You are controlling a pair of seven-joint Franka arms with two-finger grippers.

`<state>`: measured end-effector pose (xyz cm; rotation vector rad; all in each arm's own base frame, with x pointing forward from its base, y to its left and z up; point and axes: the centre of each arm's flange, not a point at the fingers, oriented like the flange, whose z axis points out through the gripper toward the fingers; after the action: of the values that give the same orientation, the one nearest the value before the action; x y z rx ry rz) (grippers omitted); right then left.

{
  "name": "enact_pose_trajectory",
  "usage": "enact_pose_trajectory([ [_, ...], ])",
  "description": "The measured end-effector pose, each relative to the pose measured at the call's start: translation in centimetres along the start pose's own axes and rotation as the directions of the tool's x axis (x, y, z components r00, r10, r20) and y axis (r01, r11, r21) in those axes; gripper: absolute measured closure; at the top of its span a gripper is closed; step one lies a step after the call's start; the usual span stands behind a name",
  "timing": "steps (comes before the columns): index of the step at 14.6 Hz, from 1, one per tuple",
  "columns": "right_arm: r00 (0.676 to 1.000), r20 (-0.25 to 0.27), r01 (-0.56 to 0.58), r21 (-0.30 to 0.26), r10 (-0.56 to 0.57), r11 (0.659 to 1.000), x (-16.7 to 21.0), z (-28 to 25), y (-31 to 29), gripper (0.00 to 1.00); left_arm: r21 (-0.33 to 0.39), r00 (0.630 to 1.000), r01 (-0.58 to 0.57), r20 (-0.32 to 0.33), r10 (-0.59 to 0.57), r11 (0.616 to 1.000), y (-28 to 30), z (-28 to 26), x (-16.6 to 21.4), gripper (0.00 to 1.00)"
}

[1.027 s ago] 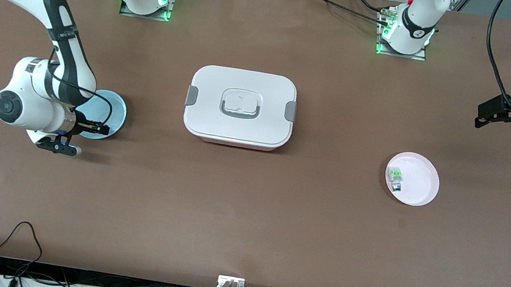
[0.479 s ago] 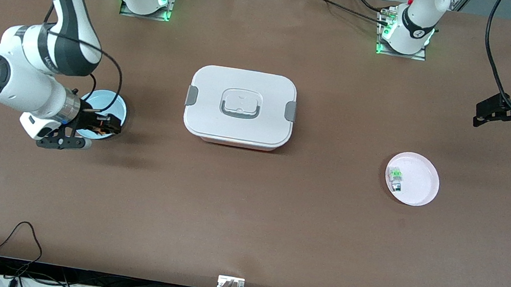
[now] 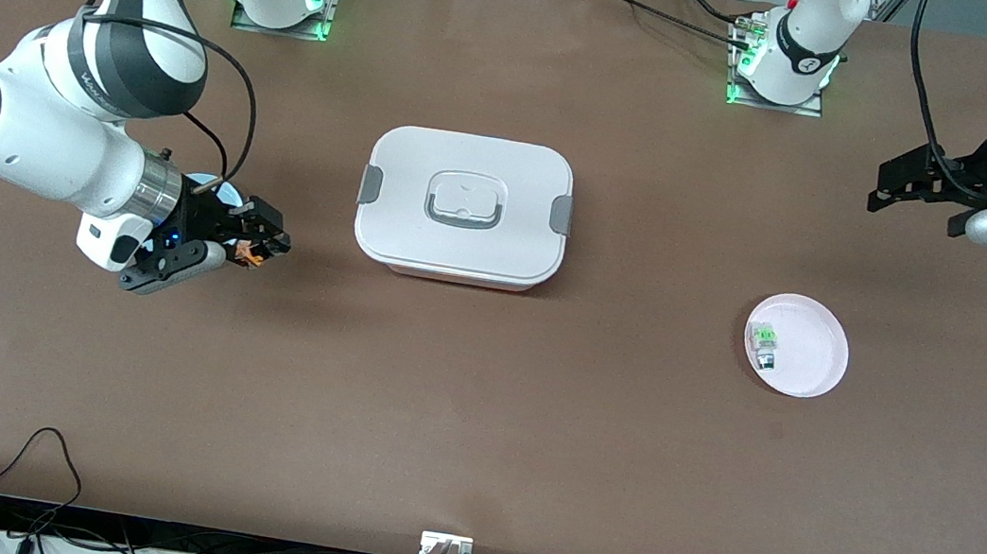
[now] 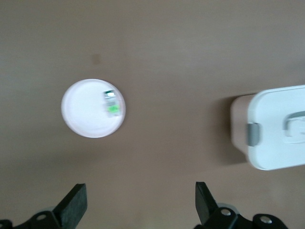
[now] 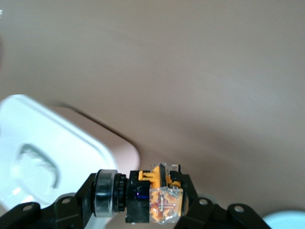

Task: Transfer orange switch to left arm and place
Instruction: 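Lift the switch over the white box while the left gripper reaches inward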

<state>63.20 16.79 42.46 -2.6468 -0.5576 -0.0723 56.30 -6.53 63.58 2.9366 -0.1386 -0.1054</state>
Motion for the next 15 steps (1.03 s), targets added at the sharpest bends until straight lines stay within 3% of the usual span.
enact_pose_trajectory([
  [4,0.982,-0.093,0.171,0.077,-0.164,0.982,2.7,-2.3,-7.8,0.28,-0.179,0.999,0.042,0.023,-0.039,0.983,-1.5,0.4,0.3,0.0],
  [8,0.938,-0.218,0.295,0.087,-0.271,0.951,4.2,-3.1,-16.2,0.28,-0.267,0.992,0.074,0.117,-0.044,0.961,-1.9,5.2,2.2,0.0],
  [10,0.906,-0.292,0.344,0.086,-0.306,0.935,4.4,-3.0,-20.1,0.28,-0.344,0.987,0.089,0.157,-0.036,0.935,-1.4,6.7,2.5,0.0],
  [13,0.85,-0.402,0.398,0.069,-0.339,0.915,4.6,-2.2,-25.6,0.28,-0.548,0.961,0.147,0.277,0.013,0.824,0.4,9.7,2.0,0.0],
  [15,0.819,-0.472,0.405,0.071,-0.327,0.912,4.6,-0.3,-28.9,0.28,-0.67,0.943,0.212,0.33,0.029,0.711,1.4,11.8,2.2,0.0],
])
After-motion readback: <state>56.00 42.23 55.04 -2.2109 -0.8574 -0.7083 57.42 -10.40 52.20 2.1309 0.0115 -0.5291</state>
